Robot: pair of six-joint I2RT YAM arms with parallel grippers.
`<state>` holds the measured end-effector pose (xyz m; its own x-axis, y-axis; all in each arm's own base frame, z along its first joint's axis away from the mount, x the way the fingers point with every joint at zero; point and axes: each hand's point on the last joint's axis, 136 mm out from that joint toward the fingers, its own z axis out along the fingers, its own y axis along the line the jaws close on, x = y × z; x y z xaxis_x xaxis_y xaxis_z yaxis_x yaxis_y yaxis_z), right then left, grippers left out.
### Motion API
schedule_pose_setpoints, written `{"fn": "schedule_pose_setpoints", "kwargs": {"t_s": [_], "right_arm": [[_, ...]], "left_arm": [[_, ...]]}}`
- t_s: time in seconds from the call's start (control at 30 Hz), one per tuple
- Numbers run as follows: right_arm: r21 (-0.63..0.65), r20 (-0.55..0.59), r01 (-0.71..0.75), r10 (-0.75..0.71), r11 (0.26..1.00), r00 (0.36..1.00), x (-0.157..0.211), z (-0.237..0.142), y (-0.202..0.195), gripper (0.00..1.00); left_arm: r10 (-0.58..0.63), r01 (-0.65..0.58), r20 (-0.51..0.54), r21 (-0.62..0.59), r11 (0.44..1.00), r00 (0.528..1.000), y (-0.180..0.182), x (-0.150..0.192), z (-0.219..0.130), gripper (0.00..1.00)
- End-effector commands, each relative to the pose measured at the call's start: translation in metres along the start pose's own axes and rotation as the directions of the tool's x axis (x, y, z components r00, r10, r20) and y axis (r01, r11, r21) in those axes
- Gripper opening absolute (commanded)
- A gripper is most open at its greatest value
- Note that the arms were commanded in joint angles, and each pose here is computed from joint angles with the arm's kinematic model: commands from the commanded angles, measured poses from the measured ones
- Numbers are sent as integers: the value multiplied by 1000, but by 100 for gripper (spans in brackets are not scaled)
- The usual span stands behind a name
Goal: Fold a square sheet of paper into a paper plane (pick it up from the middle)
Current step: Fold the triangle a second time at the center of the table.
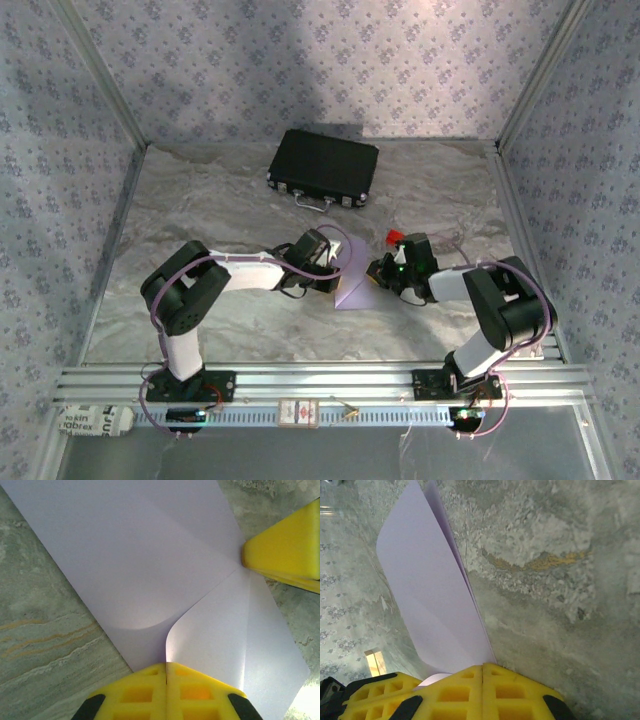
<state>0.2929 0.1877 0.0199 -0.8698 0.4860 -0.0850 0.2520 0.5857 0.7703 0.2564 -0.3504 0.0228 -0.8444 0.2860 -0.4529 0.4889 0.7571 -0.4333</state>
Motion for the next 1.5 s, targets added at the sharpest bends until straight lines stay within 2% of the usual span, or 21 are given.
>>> {"fn": "schedule_pose_setpoints", "kwargs": {"t_s": [0.0, 0.23, 0.47, 0.63, 0.93, 1.2, 1.47], "right_arm": [[58, 0, -46, 46, 997, 999, 5, 0, -22, 0], [-7, 16, 24, -23, 1000, 1000, -1, -13, 13, 0], [-42, -21, 76, -77, 996, 997, 20, -7, 36, 0], [-33, -53, 77, -78, 997, 996, 33, 5, 32, 0], [56, -86, 20, -15, 998, 996, 48, 10, -9, 0], [-9, -46, 73, -73, 997, 996, 34, -3, 27, 0], [-57, -54, 62, -65, 996, 996, 24, 6, 36, 0]], "left_arm": [[-21, 17, -85, -41, 999, 996, 13, 21, 6, 2], [-22, 18, -85, -41, 999, 996, 13, 21, 5, 2], [-23, 19, -89, -40, 999, 996, 13, 23, 6, 2], [-21, 18, -88, -40, 999, 996, 13, 22, 6, 2], [-18, 14, -89, -40, 999, 996, 13, 23, 6, 2], [-21, 17, -91, -39, 999, 996, 13, 23, 6, 2], [-23, 20, -94, -37, 999, 995, 13, 24, 7, 2]]}}
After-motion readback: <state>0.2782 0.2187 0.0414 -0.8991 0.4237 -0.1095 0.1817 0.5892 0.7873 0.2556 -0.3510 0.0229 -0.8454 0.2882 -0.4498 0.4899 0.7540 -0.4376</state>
